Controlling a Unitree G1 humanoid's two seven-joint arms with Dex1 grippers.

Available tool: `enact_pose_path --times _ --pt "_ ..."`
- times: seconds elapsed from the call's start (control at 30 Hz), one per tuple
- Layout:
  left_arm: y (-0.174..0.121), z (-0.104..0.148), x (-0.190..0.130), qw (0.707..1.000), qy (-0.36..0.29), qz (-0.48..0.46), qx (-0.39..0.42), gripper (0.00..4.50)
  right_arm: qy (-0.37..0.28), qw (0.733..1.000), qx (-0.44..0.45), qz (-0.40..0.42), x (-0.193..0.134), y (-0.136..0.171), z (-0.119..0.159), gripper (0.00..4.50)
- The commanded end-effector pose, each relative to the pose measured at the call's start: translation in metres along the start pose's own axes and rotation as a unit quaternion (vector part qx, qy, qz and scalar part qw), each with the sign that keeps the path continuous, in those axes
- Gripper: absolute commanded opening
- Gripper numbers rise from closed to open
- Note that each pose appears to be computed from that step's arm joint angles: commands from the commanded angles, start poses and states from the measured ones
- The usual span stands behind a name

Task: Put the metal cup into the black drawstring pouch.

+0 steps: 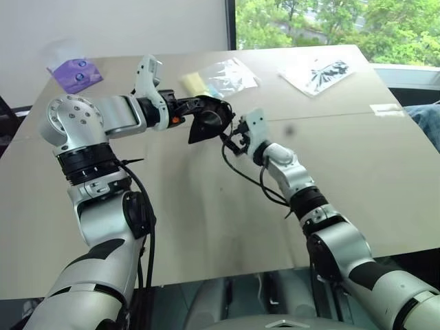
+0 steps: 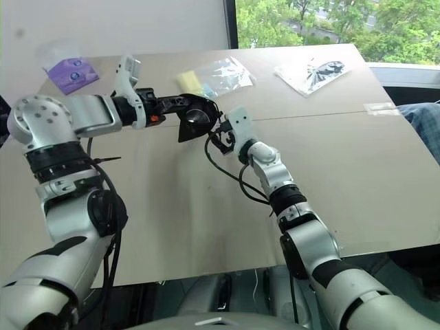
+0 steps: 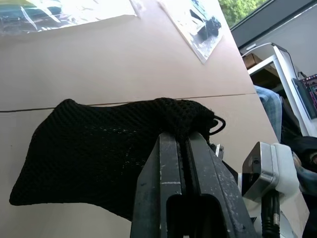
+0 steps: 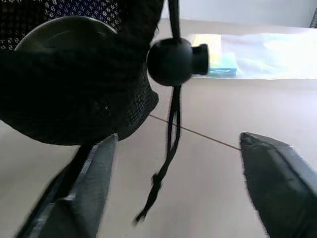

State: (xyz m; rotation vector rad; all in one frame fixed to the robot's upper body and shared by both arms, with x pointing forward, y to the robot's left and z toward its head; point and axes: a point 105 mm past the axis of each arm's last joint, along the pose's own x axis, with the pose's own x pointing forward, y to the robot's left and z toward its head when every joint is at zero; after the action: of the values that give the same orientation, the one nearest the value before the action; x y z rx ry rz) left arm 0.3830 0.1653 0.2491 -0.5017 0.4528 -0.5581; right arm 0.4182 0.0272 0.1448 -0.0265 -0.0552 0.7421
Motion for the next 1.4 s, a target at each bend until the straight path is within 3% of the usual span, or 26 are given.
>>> enact_pose_path --times 0.03,0.07,0.17,0.2,0.4,0.57,0.7,0.73,0.87,1.03,1.17,1.4 --pt "-0.016 0.014 -0.011 0.999 -0.026 -0.029 0.023 0.00 -0.040 0.999 0.001 0.008 0.003 0.001 0.020 1.78" --pt "-0.017 0.013 -0.011 0.999 -0.024 -0.031 0.023 0.00 -0.042 0.999 0.002 0.009 0.003 0.001 0.021 1.57" --pt "-0.018 0.011 -0.015 0.999 -0.020 -0.038 0.028 0.00 -0.046 0.999 0.003 0.011 0.002 0.000 0.022 0.17" --pt "-0.019 0.010 -0.017 0.999 -0.020 -0.041 0.030 0.00 -0.047 0.999 0.002 0.011 0.001 0.000 0.022 0.07" --pt "-0.011 0.009 -0.023 0.999 -0.022 -0.028 0.031 0.00 -0.051 0.999 -0.018 -0.005 -0.007 -0.012 0.023 0.07" --pt "0.002 -0.008 -0.027 0.999 -0.008 -0.018 0.042 0.00 -0.054 0.992 -0.089 -0.076 -0.032 -0.047 0.029 0.07" --pt "0.004 -0.019 -0.023 0.987 -0.034 0.011 0.159 0.00 -0.055 0.974 -0.179 -0.124 -0.059 -0.074 0.048 0.07" --pt "-0.005 -0.025 -0.022 0.983 -0.033 -0.018 0.180 0.00 -0.057 0.967 -0.212 -0.126 -0.068 -0.078 0.059 0.07" --pt "-0.035 -0.028 -0.016 0.964 -0.058 -0.104 0.236 1.13 -0.055 0.943 -0.311 -0.106 -0.095 -0.075 0.098 0.00" --pt "-0.074 -0.044 0.004 0.934 -0.049 -0.190 0.298 3.49 -0.030 0.925 -0.374 -0.056 -0.112 -0.051 0.115 0.00" --pt "-0.087 -0.058 0.028 0.916 -0.037 -0.211 0.339 3.49 -0.020 0.922 -0.386 -0.022 -0.118 -0.033 0.117 0.00" --pt "-0.107 -0.063 0.048 0.906 -0.045 -0.249 0.338 3.49 -0.009 0.916 -0.400 -0.007 -0.123 -0.022 0.120 0.00"
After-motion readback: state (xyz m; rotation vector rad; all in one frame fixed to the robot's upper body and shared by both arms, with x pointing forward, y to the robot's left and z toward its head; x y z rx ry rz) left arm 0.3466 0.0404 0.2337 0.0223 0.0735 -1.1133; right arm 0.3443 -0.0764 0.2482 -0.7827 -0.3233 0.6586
